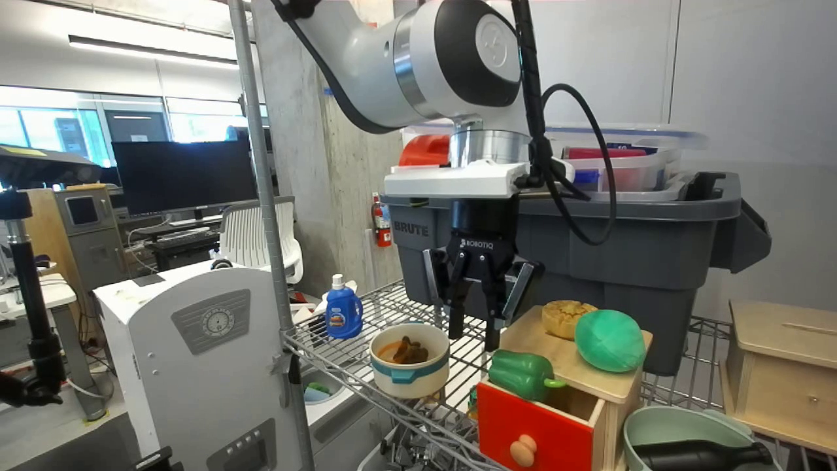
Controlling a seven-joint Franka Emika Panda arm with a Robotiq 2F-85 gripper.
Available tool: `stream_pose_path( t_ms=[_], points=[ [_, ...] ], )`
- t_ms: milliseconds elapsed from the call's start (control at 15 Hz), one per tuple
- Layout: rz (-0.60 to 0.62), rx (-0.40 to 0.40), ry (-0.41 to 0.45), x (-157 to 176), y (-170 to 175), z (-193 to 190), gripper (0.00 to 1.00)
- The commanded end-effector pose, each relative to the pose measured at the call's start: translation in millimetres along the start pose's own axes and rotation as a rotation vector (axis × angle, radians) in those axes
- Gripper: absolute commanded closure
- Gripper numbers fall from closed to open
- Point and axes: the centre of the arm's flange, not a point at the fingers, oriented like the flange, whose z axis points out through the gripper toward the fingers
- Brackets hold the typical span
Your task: Pick up the green pepper plush toy and put it in the boy to the left, pick up the light green object and put it in the bowl to the right
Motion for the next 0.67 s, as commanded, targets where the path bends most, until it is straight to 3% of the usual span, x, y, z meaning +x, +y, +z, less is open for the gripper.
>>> stream_pose_path(
  t_ms=[0, 600],
  points=[
    [-0.015, 0.01, -0.004, 2, 4, -6, 0.77],
    [0.004, 0.018, -0.001, -7, 25, -4, 0.77]
  ],
)
